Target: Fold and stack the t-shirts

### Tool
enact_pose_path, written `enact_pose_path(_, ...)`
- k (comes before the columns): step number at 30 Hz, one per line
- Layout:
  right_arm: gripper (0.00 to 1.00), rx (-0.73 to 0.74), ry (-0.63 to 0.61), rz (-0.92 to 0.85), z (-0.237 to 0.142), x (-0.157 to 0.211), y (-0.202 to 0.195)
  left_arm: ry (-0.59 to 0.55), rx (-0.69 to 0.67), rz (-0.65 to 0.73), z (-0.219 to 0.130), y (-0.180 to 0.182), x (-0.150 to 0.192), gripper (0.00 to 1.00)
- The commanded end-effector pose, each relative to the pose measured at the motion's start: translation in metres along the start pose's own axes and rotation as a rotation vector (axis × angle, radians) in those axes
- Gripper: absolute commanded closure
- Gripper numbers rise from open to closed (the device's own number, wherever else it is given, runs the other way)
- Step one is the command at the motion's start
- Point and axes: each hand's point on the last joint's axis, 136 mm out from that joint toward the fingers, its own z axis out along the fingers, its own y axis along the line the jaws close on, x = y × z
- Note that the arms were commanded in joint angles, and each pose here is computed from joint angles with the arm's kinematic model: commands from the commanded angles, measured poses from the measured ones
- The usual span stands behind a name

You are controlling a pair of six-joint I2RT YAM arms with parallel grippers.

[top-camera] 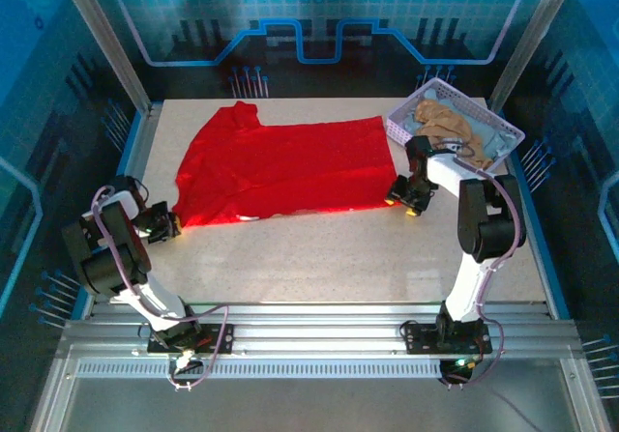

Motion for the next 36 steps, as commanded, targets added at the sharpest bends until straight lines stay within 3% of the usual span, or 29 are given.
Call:
enact_pose_path(1,0.45,-0.004,-0.035,-0.009,-0.005,-0.011,0.010,-0.016,0.002,-0.007,-0.001,-0.010,-0.007,1.00)
enact_pose_path(6,0.60,0.035,-0.019,-0.001,0.007,-0.013,0.009,-0.022,0.008,-0.004,-0.005,-0.018,-0.013,1.00)
enact_pose_path(13,1.00,0.157,-0.024,0.026,0.010,-0.016,-0.007,-0.036,-0.031,0.023,-0.017,-0.016,-0.014,1.00)
enact_pose_path(21,1.00,0.224,-0.050,0.024,-0.012,0.001,-0.023,-0.082,-0.090,0.009,-0.035,0.007,-0.012,1.00)
enact_pose_path(30,1.00,0.310,-0.031,0.032,-0.029,0.045,-0.062,-0.192,-0.182,-0.051,-0.057,0.065,-0.010,1.00)
enact_pose_path(36,1.00,0.318,-0.007,0.007,-0.032,0.069,-0.078,-0.188,-0.252,-0.056,-0.050,0.109,-0.003,1.00)
